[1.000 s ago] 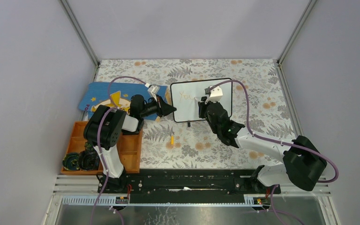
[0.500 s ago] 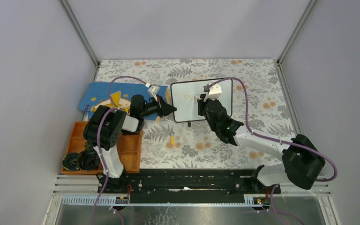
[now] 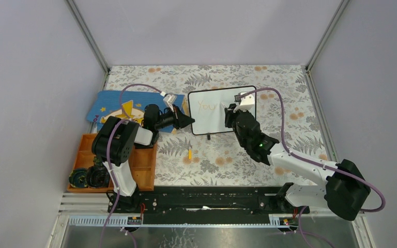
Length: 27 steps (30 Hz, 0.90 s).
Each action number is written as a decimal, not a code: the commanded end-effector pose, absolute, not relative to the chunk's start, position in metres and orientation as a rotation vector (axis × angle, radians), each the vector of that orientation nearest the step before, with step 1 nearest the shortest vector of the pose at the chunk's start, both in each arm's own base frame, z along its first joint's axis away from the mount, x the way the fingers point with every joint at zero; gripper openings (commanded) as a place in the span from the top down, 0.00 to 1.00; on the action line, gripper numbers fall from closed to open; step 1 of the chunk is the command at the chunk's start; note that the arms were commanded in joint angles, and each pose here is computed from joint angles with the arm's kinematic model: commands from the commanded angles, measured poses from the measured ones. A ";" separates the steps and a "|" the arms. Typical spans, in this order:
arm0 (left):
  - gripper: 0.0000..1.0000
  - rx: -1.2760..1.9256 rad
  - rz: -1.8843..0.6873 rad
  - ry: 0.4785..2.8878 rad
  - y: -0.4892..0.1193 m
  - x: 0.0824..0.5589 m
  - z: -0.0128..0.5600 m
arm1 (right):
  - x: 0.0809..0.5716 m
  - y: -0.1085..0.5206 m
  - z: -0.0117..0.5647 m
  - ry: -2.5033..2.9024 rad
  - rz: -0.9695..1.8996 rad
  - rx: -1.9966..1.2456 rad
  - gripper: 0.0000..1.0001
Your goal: Write a sentence on the whiteboard
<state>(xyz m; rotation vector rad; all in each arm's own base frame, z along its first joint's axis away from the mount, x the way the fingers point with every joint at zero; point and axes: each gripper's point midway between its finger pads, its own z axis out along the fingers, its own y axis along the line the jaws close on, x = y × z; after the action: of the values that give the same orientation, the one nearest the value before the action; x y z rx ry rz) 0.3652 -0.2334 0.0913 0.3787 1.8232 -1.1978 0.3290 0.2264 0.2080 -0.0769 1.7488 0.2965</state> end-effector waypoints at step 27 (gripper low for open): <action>0.89 0.399 -1.169 1.839 -0.236 0.362 0.087 | 0.355 0.216 0.239 1.668 0.281 0.038 1.00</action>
<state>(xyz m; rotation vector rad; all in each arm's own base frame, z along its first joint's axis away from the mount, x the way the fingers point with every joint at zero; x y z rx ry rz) 0.3653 -0.2339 0.0913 0.3819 1.8233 -1.1903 0.3428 0.2141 0.2028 -0.0248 1.7627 0.2425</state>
